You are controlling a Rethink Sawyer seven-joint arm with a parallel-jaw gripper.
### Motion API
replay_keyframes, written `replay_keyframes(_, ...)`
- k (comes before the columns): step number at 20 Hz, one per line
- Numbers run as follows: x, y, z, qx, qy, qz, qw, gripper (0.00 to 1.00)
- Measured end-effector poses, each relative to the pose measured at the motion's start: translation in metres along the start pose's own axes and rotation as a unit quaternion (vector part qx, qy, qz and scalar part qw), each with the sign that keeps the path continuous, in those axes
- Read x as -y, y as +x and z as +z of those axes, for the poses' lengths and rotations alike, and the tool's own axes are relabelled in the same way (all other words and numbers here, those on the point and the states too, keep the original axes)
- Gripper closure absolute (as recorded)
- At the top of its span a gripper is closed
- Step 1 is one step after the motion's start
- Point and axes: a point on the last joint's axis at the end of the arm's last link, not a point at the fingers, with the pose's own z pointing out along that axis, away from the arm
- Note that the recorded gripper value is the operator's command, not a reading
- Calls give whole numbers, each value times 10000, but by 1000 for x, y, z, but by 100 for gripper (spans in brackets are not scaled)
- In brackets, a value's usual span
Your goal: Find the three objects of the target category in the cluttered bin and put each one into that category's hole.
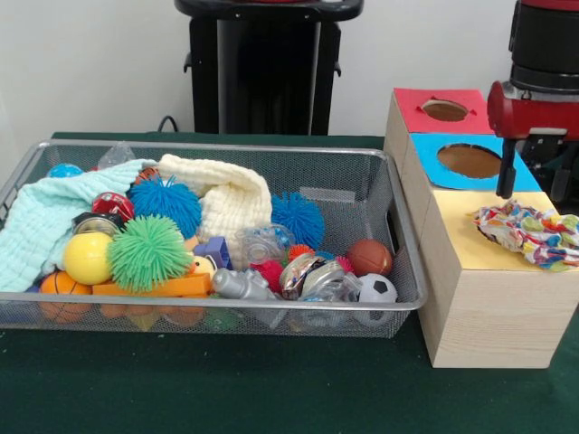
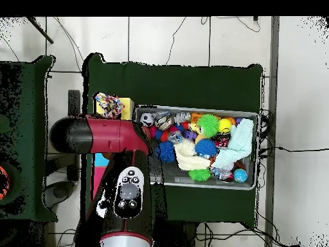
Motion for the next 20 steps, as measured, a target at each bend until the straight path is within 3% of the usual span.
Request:
replay_keyframes(2,0,-1,-3,22,-8,3,10000,0)
replay_keyframes(3,-1,-6,-10,84,-25,11,10000,100)
replay_keyframes(20,-1,-17,-31,248,-82,63,9996,100)
